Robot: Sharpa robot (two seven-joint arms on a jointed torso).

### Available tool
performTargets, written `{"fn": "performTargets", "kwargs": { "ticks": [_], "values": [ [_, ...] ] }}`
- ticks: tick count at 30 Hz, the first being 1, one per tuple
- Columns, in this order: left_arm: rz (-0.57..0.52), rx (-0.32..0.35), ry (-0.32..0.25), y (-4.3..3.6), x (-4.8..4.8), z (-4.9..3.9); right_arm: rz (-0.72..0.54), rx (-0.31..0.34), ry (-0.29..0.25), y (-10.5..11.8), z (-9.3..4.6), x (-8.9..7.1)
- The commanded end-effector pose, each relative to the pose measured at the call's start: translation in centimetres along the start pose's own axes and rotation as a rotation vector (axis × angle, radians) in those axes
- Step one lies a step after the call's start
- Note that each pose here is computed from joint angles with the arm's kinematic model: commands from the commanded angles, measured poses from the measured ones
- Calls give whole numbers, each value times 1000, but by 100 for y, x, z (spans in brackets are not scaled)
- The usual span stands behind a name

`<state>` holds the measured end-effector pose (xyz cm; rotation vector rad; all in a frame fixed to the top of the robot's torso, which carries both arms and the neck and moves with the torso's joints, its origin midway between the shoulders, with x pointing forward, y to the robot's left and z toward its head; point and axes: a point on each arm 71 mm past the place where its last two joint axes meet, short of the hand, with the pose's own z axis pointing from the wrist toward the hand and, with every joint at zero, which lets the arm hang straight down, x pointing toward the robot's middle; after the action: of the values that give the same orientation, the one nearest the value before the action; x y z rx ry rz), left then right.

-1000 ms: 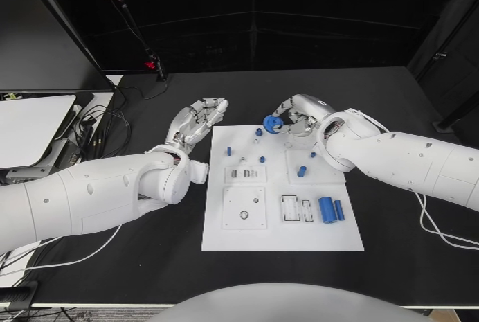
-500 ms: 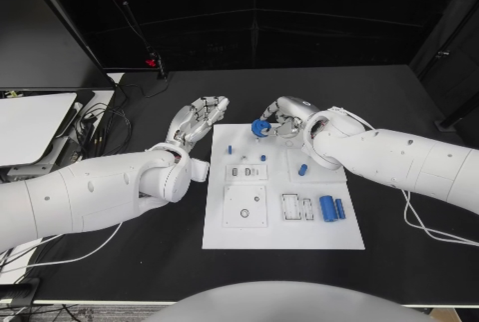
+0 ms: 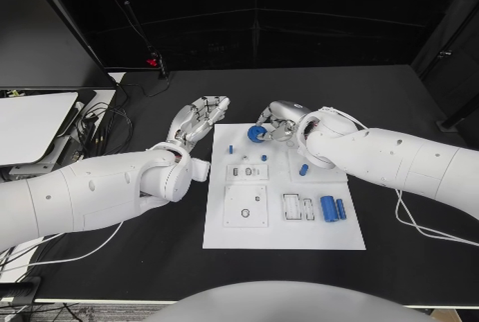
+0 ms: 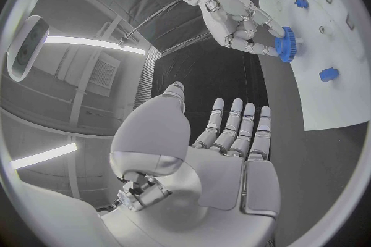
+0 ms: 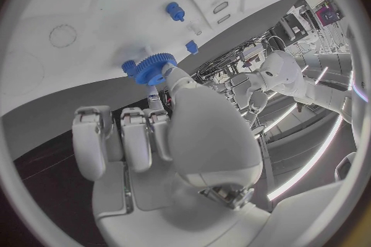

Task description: Assemble the parts on the task board

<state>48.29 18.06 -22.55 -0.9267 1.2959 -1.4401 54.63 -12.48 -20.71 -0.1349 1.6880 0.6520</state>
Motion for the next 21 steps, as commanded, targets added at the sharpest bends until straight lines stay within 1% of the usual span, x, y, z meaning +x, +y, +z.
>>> {"fn": "performTargets", "kwargs": {
  "ticks": [1,10,21],
  "values": [
    [-3,318,10,-232,2,-31,-24,5,34,7,16,16],
    [-3,315,9,-229,-4,-31,-35,26,51,-19,37,31],
    [-1,314,7,-230,-9,-34,-36,20,57,-4,55,44]
  ]
}}
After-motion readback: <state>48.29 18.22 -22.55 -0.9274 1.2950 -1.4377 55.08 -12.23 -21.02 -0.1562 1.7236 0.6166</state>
